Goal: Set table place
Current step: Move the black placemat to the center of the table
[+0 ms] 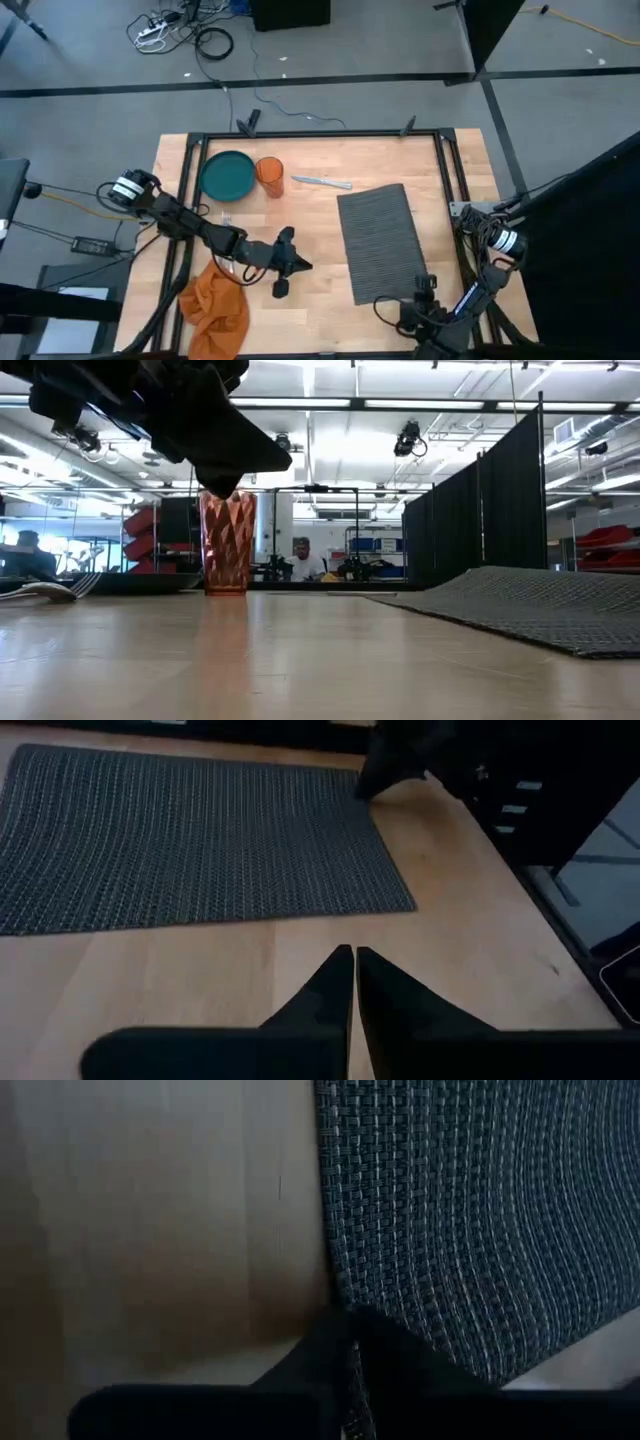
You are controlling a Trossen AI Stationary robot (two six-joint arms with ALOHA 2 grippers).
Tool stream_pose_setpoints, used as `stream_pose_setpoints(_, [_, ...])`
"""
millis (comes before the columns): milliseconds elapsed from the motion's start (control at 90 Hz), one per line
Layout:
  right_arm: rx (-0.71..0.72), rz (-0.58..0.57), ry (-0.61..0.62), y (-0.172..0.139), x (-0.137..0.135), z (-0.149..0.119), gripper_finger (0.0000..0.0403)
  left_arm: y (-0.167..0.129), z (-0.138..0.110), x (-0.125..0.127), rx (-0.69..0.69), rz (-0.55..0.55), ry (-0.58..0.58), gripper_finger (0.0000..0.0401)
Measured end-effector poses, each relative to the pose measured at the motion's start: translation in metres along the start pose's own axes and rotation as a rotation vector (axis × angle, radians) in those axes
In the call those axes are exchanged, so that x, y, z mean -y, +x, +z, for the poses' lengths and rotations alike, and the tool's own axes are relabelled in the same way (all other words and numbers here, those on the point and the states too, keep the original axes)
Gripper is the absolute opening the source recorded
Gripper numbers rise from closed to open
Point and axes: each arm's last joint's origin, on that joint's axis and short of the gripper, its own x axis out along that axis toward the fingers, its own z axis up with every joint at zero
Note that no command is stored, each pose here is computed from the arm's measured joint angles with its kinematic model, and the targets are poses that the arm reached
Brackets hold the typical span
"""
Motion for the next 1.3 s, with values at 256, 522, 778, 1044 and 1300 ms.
stream_pose_setpoints(256, [0.028,-0.1,0.067,-0.024,0.016,0.015,0.0,-0.001,0.001,0.003,0.018,-0.012,-0.003,0.0])
stream_pose_setpoints(522, [0.054,-0.097,0.164,-0.023,0.023,0.033,0.0,0.002,-0.003,0.012,0.026,-0.042,-0.021,0.0])
stream_pose_setpoints(778, [0.187,-0.089,0.309,-0.02,0.028,0.053,0.0,0.049,-0.016,0.047,-0.022,-0.07,-0.004,0.0])
stream_pose_setpoints(1044, [0.254,-0.056,0.288,-0.018,0.03,0.07,0.0,0.099,0.002,0.059,-0.139,0.03,0.099,0.0])
stream_pose_setpoints(1300, [0.271,-0.059,0.279,-0.02,0.031,0.074,0.0,0.107,0.01,0.063,-0.203,-0.021,0.115,0.001])
